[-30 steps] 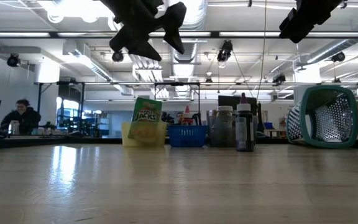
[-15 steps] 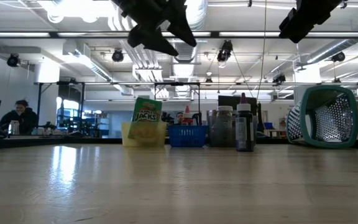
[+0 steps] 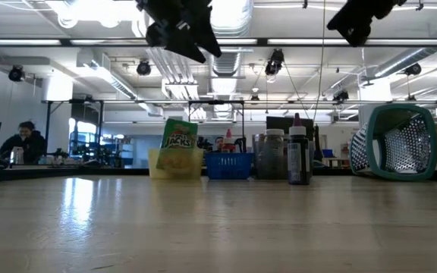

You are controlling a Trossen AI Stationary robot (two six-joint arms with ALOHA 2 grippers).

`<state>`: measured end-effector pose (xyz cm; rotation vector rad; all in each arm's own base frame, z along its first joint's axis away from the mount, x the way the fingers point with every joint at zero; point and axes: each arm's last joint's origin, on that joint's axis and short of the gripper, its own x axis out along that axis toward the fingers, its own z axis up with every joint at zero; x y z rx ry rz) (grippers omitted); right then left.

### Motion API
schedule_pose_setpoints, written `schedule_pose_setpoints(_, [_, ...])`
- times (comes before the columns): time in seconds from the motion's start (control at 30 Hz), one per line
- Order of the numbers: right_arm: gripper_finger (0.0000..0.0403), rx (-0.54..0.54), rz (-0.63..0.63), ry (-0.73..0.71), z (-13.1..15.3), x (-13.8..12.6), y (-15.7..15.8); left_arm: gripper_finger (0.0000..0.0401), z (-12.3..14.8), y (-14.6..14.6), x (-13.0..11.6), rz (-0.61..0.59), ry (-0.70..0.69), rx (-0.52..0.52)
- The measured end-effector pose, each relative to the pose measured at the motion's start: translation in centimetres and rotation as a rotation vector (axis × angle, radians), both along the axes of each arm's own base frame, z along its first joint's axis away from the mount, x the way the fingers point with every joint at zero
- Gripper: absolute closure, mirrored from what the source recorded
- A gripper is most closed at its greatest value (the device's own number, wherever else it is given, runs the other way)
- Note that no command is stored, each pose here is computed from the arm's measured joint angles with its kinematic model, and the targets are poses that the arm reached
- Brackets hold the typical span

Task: Pick & Place Kitchen Items
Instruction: Put the large purple food coloring bottle into the blue bin

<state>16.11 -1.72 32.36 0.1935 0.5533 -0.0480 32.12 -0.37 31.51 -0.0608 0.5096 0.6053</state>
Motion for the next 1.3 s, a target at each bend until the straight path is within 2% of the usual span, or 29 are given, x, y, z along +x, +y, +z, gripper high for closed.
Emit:
schedule_pose_setpoints(0.27, [0.0394,0.018,-0.02,-0.156,1.3,0.7,-0.1,0.0181,-0.8,0.1,-1.9,0.015,-0.011,0.01])
schedule_pose_setpoints(0.43, [0.0394,0.016,-0.02,-0.17,1.5,0.8,-0.1,0.0203,-2.1,0.1,-3.9,-0.031,-0.107,-0.01])
schedule_pose_setpoints(0.6, [0.0394,0.049,-0.044,-0.088,0.4,1.7,-0.2,0.021,-3.4,-0.1,-5.7,-0.194,-0.254,0.01])
schedule_pose_setpoints(0.73, [0.0381,0.061,-0.05,-0.024,-0.6,2.9,-0.4,0.0211,-4.5,-0.1,-7.1,-0.234,-0.331,0.073])
schedule_pose_setpoints(0.97, [0.0335,0.137,-0.099,0.153,-1.2,4.2,-0.5,0.0211,-6.5,0.1,-8.8,-0.245,-0.321,0.113])
schedule_pose_setpoints(1.3, [0.0249,0.152,-0.112,0.316,-2.1,6.5,-0.5,0.0211,-7.2,0.1,-9.3,-0.259,-0.285,0.145])
